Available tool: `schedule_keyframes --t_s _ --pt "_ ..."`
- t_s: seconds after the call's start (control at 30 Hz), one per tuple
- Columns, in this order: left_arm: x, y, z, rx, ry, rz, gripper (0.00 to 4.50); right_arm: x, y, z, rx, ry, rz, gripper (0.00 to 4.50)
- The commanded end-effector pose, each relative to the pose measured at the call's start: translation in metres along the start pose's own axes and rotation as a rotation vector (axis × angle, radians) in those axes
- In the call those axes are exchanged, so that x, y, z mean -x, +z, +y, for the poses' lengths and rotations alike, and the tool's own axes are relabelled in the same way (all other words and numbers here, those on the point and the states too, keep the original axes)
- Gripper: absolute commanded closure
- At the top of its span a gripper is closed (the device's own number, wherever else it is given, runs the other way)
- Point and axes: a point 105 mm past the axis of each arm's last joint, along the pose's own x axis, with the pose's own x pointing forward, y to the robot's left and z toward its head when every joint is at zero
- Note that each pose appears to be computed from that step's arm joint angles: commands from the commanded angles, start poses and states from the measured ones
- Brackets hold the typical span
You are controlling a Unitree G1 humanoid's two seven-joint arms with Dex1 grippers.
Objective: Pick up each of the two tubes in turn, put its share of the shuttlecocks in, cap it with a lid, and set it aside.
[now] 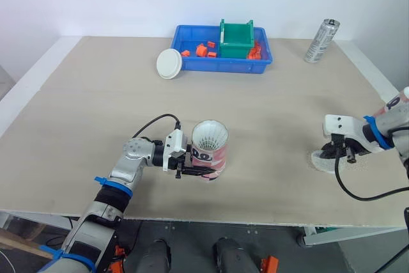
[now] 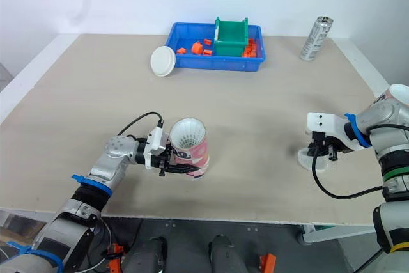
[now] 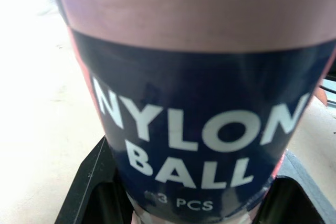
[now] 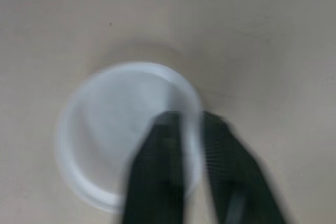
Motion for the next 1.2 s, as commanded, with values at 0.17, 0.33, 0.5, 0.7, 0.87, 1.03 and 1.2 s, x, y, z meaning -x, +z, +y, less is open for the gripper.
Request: schedule_keyframes --t_s 0.17,0.33,0.5,0.7,0.87,1.03,1.2 --pt "-0.003 0.003 0.001 -0.002 0.007 -0.017 2.29 0.002 0.012 -0.001 0.037 0.015 -0.003 4.47" --pt "-0.004 -0.004 -0.006 0.025 0.007 -0.015 2.29 0.017 0.060 -0.008 0.113 -0.023 -0.186 4.47" --pt "-0.005 -0.015 -0.013 0.058 -0.010 0.007 2.29 0.049 0.163 0.022 0.302 0.063 -0.561 4.47" --pt "-0.010 -0.018 -0.014 0.045 -0.041 0.027 2.29 0.075 0.230 0.059 0.569 0.079 -0.669 4.47" --pt "-0.010 -0.023 -0.017 0.028 -0.090 0.077 2.29 0.080 0.255 0.065 0.726 0.078 -0.646 4.47" --pt "-0.005 -0.028 -0.022 0.081 -0.168 0.149 2.29 0.087 0.277 0.073 0.872 0.093 -0.633 4.47" --pt "-0.002 -0.024 -0.019 0.102 -0.177 0.164 2.29 0.079 0.283 0.077 0.988 0.095 -0.549 4.47"
